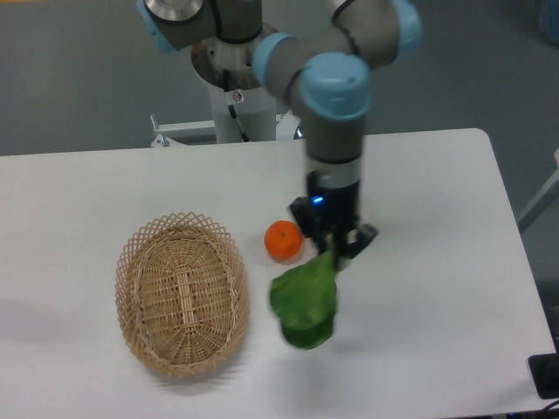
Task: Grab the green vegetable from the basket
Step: 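Lift the bok choy out of the basket and carry it away, then hold the bok choy raised above the table beside the yellow vegetable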
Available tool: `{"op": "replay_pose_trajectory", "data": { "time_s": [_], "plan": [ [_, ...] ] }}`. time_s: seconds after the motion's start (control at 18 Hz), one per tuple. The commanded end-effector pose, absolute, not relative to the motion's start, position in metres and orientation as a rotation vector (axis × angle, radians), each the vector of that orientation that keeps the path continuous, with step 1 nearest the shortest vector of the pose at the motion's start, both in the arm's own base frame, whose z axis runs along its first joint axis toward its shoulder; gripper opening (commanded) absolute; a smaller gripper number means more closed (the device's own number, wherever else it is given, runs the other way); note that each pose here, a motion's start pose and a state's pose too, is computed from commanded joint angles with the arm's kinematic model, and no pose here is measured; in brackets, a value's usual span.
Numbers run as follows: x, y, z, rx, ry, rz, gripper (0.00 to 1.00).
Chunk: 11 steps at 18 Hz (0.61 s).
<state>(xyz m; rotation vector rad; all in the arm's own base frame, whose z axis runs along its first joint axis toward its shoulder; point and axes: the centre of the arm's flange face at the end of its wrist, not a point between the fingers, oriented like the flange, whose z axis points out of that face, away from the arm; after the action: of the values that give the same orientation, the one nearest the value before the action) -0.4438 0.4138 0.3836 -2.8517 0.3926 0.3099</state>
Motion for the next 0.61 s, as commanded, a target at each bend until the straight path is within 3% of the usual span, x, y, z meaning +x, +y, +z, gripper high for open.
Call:
{"op": "replay_pose_trajectory", "data": {
  "time_s": [0.22,0.61],
  "plan": [
    [-0.475,0.379,0.382,-2.861,0.450,0.340,0.34],
    [-0.484,0.368,0.378,-2.869,0.464,0.333,0.34]
  ]
}}
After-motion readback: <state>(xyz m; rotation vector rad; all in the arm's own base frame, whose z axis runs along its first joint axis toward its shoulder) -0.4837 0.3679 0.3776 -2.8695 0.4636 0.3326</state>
